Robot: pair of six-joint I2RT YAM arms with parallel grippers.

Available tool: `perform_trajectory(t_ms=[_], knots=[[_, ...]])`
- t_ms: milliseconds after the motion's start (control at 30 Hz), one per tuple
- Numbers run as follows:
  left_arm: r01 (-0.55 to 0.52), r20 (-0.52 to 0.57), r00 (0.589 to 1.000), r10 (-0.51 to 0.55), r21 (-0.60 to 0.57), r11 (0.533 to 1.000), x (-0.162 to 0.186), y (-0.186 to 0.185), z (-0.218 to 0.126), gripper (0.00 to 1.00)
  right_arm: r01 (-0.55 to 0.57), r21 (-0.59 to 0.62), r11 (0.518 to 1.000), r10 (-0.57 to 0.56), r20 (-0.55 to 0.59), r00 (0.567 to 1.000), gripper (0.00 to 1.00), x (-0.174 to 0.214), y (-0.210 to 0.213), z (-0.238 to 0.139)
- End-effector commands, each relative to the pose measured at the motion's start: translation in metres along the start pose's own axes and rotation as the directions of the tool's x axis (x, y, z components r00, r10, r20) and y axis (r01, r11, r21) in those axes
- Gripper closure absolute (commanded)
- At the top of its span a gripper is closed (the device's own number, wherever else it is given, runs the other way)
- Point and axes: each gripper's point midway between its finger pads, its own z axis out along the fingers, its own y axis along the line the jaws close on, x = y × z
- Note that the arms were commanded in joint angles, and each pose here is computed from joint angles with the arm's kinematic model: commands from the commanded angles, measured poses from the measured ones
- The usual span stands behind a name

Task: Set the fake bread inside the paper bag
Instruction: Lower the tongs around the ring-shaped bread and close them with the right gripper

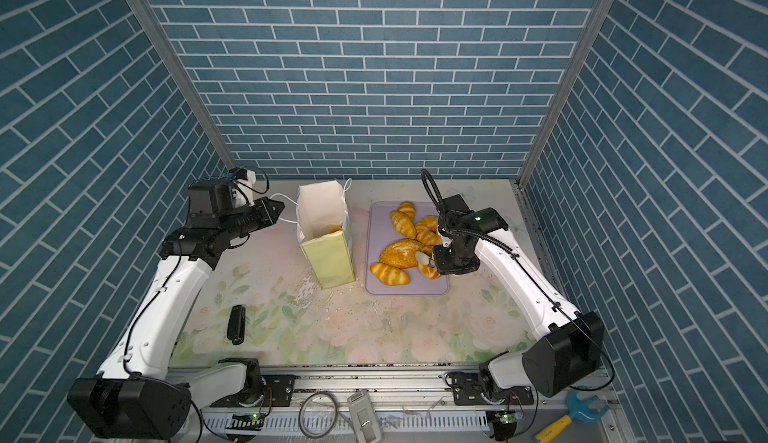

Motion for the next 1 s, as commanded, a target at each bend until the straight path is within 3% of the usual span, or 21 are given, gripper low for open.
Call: perform_trajectory(t_ms=[0, 500, 967], knots=[[-0.016, 0.019, 1.0, 0.016, 0.014, 1.0, -0.008, -0.006, -0.005, 0.84, -0.043, -0.032, 0.999, 0.043, -0.002, 0.999, 0.61, 0.0, 0.004, 0.002], [-0.018, 0.032, 0.999, 0.017, 0.015, 1.0, -0.011, -0.008, -0.008, 0.84, -0.026, -0.025, 0.999, 0.026, 0.012, 1.0, 0.69, -0.011, 0.005, 0.012], [-0.018, 0.039, 0.999, 0.017, 0.013, 1.0, -0.012, -0.008, -0.009, 0.84, -0.028, 0.013, 1.0, 0.028, -0.012, 1.0, 0.64, -0.002, -0.003, 0.01]])
